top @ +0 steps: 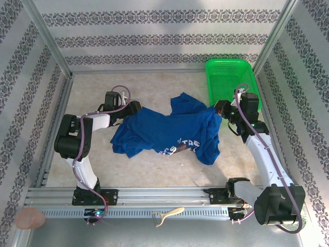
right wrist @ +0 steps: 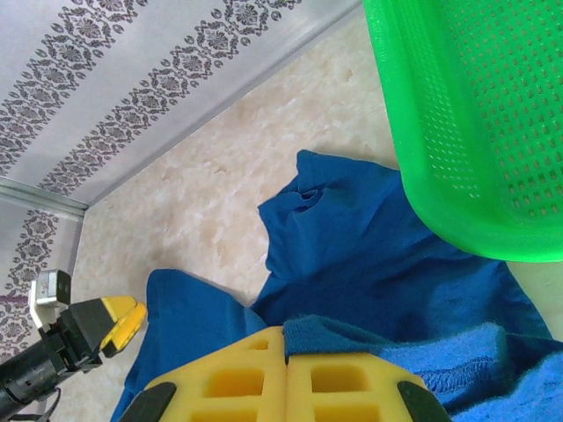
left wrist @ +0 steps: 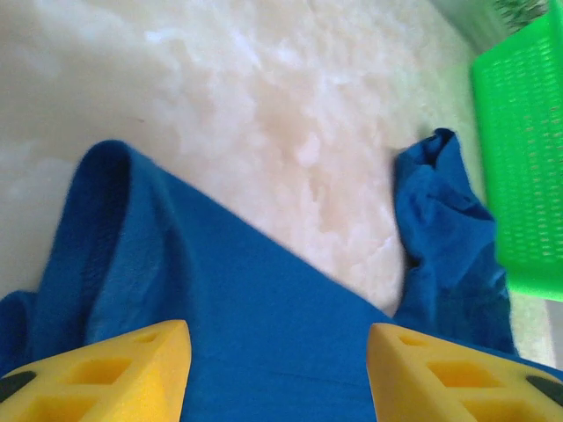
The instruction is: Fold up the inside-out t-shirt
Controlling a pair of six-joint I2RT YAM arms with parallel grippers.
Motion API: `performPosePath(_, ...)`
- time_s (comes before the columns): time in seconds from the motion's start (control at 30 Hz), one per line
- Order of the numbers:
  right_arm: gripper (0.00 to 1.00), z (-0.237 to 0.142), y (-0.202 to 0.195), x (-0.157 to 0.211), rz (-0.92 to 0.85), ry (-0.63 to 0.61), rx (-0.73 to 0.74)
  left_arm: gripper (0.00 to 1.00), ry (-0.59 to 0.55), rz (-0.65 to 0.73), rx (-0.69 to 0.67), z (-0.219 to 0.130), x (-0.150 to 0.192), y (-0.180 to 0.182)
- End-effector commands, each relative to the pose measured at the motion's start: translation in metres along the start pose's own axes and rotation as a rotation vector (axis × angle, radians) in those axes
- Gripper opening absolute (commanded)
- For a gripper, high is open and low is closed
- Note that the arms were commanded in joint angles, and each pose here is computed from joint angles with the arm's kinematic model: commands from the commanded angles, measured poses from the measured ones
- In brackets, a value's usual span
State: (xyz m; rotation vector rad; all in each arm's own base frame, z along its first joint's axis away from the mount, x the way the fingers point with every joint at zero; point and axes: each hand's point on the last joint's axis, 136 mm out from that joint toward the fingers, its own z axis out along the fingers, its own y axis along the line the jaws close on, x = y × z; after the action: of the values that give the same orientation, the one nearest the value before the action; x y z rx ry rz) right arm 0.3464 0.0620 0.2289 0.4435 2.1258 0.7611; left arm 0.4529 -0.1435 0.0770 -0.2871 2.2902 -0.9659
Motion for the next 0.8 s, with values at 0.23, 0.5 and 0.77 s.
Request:
performPosePath(0.23, 0.00, -0.011, 0.011, -0.017, -0.036, -0.049, -0.019, 0.54, -0.037, 0.063, -0.219, -0.015, -0.016, 0.023)
performPosePath(0.5, 0.00, -0.012, 0.010, -0.017, -0.031, -0.054, -0.020, 0.54, 0.043, 0.082, -0.264, -0.003, -0.006, 0.039)
performPosePath(0.77, 0.00, -0.013, 0.011, -0.019, -0.033, -0.058, -0.022, 0.53, 0.077, 0.070, -0.262, 0.005, 0.005, 0.048)
